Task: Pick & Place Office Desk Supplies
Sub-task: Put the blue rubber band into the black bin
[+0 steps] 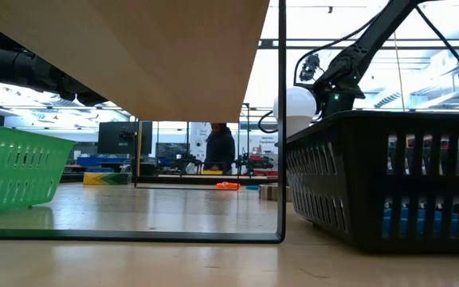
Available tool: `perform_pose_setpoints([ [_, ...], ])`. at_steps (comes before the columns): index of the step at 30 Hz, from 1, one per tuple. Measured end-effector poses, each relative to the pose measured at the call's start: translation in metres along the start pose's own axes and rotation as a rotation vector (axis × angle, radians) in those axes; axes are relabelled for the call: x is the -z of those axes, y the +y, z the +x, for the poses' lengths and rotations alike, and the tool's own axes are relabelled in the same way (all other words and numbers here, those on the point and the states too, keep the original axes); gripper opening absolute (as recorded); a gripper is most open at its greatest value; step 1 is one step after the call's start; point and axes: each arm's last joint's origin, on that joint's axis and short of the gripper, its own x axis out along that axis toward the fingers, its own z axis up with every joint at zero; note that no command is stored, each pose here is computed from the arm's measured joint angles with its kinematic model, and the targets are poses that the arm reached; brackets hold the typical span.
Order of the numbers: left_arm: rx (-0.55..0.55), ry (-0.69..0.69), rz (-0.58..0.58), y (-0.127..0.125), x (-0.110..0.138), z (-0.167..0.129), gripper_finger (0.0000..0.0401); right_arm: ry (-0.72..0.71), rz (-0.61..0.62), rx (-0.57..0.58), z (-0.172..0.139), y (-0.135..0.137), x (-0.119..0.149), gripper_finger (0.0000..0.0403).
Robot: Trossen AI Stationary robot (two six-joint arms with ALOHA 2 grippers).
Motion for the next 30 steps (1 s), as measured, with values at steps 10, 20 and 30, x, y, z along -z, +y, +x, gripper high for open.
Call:
perform_pose_setpoints([
  [10, 0.000, 0.000, 0.000, 0.000, 0.000, 0.000, 0.0273, -0.020, -0.046, 0.103, -0.043, 0.035, 0.005, 0.0001],
  [20, 0.000, 0.001, 0.012, 0.000, 0.000, 0.000, 0.0273, -0.094, -0.055, 0.106, -0.104, 0.080, 0.030, 0.0001],
  [30, 0.001, 0.012, 0.015, 0.000, 0.001, 0.000, 0.0273, -0.159, -0.159, -0.092, -0.139, 0.142, 0.060, 0.0000],
])
